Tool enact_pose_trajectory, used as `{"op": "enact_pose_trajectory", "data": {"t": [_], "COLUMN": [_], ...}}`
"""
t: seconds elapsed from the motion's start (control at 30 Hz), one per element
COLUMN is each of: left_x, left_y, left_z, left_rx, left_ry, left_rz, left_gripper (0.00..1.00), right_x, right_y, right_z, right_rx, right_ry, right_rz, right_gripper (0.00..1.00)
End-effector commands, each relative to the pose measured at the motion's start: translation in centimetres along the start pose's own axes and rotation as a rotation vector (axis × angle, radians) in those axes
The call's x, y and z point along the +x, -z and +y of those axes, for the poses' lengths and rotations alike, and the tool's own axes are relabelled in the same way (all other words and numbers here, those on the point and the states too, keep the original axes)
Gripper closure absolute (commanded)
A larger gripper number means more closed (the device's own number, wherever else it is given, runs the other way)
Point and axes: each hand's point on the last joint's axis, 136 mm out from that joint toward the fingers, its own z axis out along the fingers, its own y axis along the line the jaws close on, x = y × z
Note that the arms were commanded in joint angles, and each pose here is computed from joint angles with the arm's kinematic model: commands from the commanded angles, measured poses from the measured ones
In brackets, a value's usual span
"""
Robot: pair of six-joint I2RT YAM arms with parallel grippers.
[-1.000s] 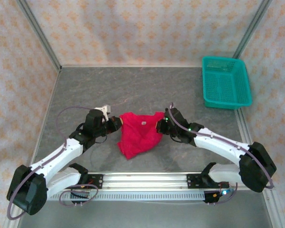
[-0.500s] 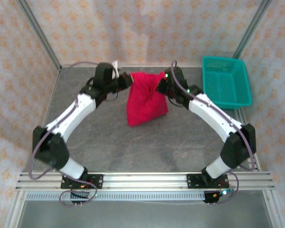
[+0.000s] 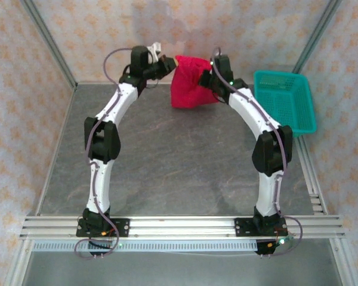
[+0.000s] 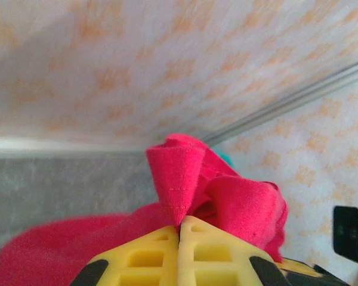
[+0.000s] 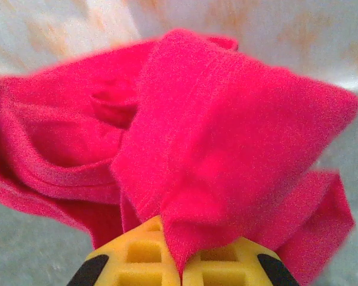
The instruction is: Fold the inside-out t-shirt
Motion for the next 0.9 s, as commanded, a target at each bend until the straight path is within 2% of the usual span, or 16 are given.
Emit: {"op": "enact_pose_trajectory", "data": {"t": [0.0, 0.17, 0.2, 0.23, 0.33, 0.47, 0.6, 0.73, 0.87], "left_x": [4.4, 15.1, 17.3, 18.6, 21.4, 22.4, 20.8, 19.6, 20.9], "left_y": [1.6, 4.1, 4.2, 5.0, 6.5, 8.9, 9.6, 7.3, 4.2], "left_z": [-2.5, 0.9, 1.9, 1.3, 2.8, 4.3, 4.9, 5.5, 8.2], "left_rx": [0.151, 0.101, 0.073, 0.07, 0.024, -0.083, -0.183, -0.157, -0.159], "left_ry": [-0.087, -0.076, -0.065, -0.072, -0.017, -0.013, -0.064, -0.028, 0.031], "left_rz": [-0.009, 0.073, 0.107, 0.115, 0.138, 0.128, 0.118, 0.158, 0.225], "left_gripper": [1.0, 1.0, 1.0, 1.0, 1.0, 1.0, 1.0, 1.0, 1.0], "right_x": [6.6, 16.4, 17.6, 18.8, 20.4, 21.0, 19.9, 18.3, 17.3], "right_y": [0.2, 4.1, 5.0, 6.1, 9.0, 11.6, 12.1, 10.6, 7.2], "right_z": [0.8, -1.6, -1.8, -2.2, -3.1, -5.4, -8.0, -8.1, -8.5], "right_rx": [-0.09, -0.109, -0.117, -0.114, -0.11, -0.035, 0.042, 0.056, 0.121], "right_ry": [0.057, 0.047, 0.04, 0.029, 0.013, 0.03, 0.022, 0.008, 0.003], "right_rz": [0.035, 0.079, 0.078, 0.078, 0.083, 0.084, 0.074, 0.076, 0.119], "right_gripper": [1.0, 1.0, 1.0, 1.0, 1.0, 1.0, 1.0, 1.0, 1.0]}}
